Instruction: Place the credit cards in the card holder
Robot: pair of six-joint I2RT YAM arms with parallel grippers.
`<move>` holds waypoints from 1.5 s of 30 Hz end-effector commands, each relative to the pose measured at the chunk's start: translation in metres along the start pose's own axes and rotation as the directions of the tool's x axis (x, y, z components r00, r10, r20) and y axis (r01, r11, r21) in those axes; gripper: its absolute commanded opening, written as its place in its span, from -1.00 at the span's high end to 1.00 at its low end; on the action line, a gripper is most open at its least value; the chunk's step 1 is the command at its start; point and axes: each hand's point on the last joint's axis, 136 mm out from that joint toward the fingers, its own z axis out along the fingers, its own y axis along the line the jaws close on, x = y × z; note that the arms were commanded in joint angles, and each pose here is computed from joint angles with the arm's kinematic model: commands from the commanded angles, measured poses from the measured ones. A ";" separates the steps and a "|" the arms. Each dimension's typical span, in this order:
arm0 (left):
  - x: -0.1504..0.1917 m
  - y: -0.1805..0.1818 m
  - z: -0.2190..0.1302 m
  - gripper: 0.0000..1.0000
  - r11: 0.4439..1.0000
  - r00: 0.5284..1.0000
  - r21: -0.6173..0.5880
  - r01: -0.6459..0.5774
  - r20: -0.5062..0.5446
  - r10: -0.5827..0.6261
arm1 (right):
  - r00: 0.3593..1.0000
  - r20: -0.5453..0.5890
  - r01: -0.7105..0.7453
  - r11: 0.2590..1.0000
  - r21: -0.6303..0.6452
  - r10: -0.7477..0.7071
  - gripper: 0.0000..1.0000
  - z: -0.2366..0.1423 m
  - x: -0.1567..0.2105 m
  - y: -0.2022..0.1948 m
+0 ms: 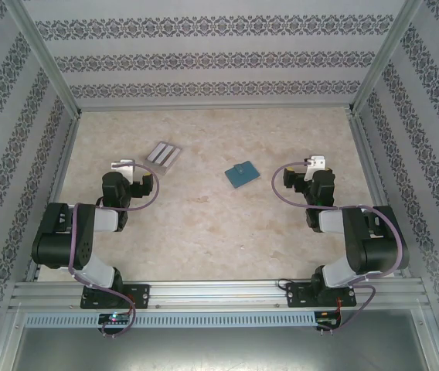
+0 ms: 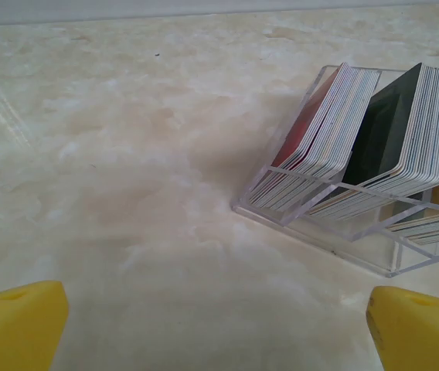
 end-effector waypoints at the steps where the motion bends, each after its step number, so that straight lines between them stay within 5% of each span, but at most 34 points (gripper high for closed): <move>1: -0.009 -0.001 0.001 -0.99 1.000 1.000 -0.004 0.015 0.015 -0.015 | 0.999 0.037 0.005 1.000 -0.008 -0.005 -0.96 0.000 -0.012 0.000; 24: -0.010 0.000 0.000 -0.99 1.000 1.000 -0.008 0.019 0.021 -0.019 | 0.999 0.036 -0.014 1.000 0.012 0.013 -0.96 0.001 -0.013 -0.005; 29: -0.048 0.011 -0.033 -0.99 0.996 0.997 -0.068 0.056 0.060 -0.052 | 0.997 0.064 -0.048 0.994 0.093 0.043 -0.96 -0.007 -0.028 -0.019; 33: -0.091 -0.002 -0.067 -0.99 0.991 0.987 0.022 0.133 0.091 -0.135 | 0.997 0.017 -0.078 0.997 0.013 0.078 -0.96 -0.022 -0.068 -0.006; 36: -0.110 -0.006 -0.085 -0.99 0.959 0.958 0.056 0.276 0.067 -0.280 | 0.979 -0.124 -0.174 0.981 -0.088 0.163 -0.96 -0.017 -0.081 0.021; 41: -0.101 0.014 -0.091 -0.99 0.874 0.878 -0.104 0.474 -0.018 -0.478 | 0.932 -0.352 -0.175 0.961 -0.213 0.091 -0.95 0.001 -0.058 0.090; 45: -0.081 0.004 -0.091 -0.99 0.781 0.775 -0.102 0.616 -0.100 -0.625 | 0.834 -0.550 -0.245 0.919 -0.308 0.039 -0.69 0.016 -0.024 0.125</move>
